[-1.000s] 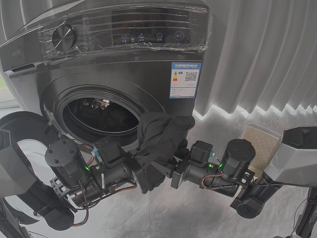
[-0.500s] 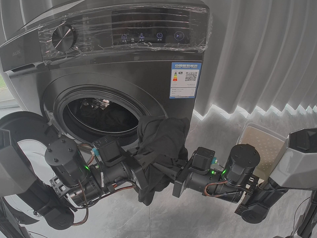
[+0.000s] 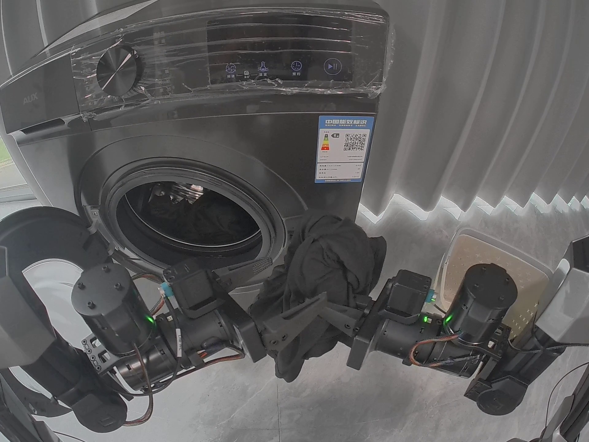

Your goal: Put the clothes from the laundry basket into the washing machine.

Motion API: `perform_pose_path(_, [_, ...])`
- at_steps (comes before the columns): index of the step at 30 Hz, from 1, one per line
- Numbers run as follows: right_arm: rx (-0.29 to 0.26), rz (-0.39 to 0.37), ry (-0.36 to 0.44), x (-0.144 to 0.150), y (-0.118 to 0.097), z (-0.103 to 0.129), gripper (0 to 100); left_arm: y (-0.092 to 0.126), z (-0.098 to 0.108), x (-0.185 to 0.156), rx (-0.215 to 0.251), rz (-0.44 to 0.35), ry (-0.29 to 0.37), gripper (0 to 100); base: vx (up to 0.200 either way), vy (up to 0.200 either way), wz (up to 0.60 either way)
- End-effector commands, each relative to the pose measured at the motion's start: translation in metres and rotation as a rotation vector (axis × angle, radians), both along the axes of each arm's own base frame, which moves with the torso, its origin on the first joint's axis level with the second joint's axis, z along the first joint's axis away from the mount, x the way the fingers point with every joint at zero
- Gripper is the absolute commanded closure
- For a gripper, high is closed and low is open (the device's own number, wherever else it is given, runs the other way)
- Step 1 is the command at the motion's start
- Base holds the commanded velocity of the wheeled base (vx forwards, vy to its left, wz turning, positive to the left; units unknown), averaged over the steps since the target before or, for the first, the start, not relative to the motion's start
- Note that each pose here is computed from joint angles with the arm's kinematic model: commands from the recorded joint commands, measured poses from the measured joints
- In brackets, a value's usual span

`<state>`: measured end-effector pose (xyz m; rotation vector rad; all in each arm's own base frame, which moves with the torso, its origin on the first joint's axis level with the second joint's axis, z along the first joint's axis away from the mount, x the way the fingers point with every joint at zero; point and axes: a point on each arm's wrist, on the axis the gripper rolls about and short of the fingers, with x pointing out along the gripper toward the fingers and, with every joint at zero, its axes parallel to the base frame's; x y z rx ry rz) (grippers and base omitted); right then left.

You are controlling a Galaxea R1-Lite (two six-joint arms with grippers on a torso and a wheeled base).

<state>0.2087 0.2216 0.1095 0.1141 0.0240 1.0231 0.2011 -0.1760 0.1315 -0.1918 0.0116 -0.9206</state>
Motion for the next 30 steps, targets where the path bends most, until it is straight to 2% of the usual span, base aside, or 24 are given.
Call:
perform_pose_path(1, [0.008,-0.002,-0.009,-0.006,-0.008,0.007,100,0.009,0.003,-0.006,-0.006,0.008,0.005,0,0.0,0.0,0.0])
perform_pose_path(6, [0.014,0.015,0.006,-0.009,-0.006,0.006,100,0.018,0.0,-0.003,-0.009,0.033,0.031,0,0.0,0.0,0.0])
perform_pose_path(9, [0.008,0.034,0.02,-0.012,-0.006,0.004,100,0.019,0.0,-0.002,-0.016,0.007,0.044,0,0.0,0.0,0.0])
perform_pose_path(14, [-0.01,0.109,0.043,-0.021,-0.005,-0.001,100,0.023,0.001,0.006,-0.042,-0.066,0.069,0,0.0,0.0,0.0])
perform_pose_path(16, [-0.012,0.121,0.045,-0.022,-0.005,-0.001,100,0.027,0.0,0.008,-0.04,-0.082,0.076,0,0.0,0.0,0.0])
perform_pose_path(19, [-0.016,0.153,0.048,-0.028,-0.001,-0.002,100,0.035,-0.007,0.015,-0.016,-0.16,0.097,0,0.0,0.0,0.0])
perform_pose_path(30, [-0.009,0.204,0.05,-0.039,0.01,-0.001,100,0.028,-0.022,0.021,0.015,-0.226,0.142,0,0.0,0.0,0.0])
